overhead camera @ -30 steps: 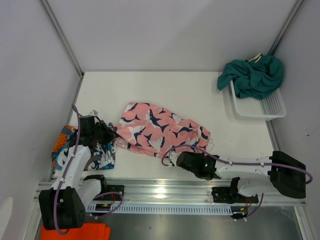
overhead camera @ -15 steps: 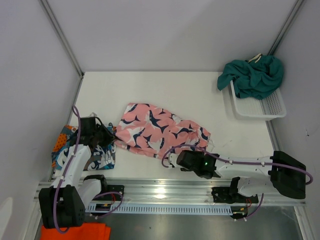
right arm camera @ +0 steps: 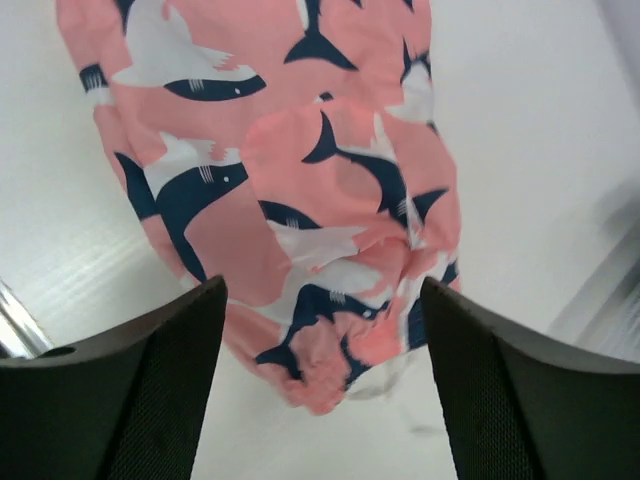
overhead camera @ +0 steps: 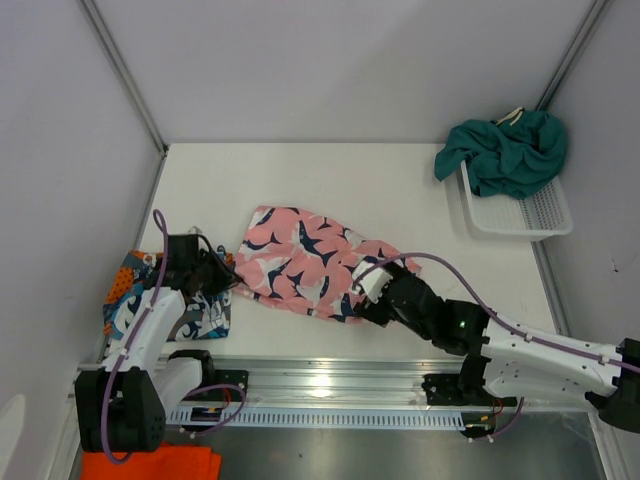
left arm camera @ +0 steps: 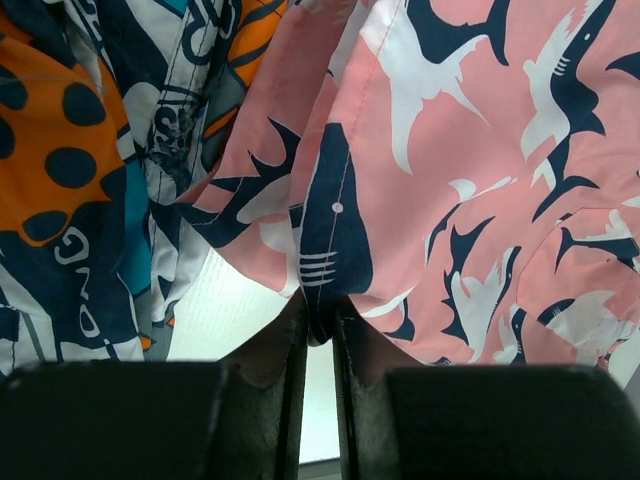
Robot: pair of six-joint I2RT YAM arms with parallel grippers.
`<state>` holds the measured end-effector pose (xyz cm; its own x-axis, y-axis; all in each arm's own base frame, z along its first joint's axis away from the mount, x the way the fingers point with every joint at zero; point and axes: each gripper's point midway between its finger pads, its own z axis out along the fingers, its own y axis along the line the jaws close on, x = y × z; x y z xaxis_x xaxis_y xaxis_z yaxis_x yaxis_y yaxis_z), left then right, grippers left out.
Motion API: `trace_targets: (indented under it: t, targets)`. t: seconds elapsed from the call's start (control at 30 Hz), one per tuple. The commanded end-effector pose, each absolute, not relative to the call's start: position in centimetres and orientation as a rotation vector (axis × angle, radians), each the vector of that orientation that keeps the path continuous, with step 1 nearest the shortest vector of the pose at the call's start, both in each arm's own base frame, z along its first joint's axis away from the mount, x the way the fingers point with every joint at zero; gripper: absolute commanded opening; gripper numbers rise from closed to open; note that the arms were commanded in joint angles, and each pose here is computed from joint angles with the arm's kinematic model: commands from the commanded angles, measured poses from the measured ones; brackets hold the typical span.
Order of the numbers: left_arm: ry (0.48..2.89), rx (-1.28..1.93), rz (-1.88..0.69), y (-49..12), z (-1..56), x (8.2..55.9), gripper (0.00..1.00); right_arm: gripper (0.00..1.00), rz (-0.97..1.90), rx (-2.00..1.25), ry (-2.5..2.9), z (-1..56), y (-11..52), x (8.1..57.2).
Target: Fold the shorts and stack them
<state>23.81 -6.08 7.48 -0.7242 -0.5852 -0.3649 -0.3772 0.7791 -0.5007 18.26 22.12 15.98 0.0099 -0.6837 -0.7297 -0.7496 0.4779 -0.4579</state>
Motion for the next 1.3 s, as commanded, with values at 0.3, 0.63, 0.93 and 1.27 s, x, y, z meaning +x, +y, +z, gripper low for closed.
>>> trace_targets:
  t: [0.3,0.63,0.93,1.27]
  targets:
    - [2.448,-0.747,-0.487,-5.5,8.2,24.0,0.13,0.0,0.454,-0.299,2.164,14.6,26.0,25.3]
    - [2.465,-0.725,-0.445,-6.0,8.4,23.3,0.0,0.0,0.335,0.054,2.31,7.3,20.5,29.7]
    - [2.418,-0.871,-0.189,-3.0,8.4,22.3,0.0,0.0,0.385,0.212,2.376,4.4,19.4,31.7]
    - [2.541,-0.793,-0.059,-3.6,6.6,22.2,0.24,0.0,0.371,0.239,2.435,2.3,18.9,31.9]
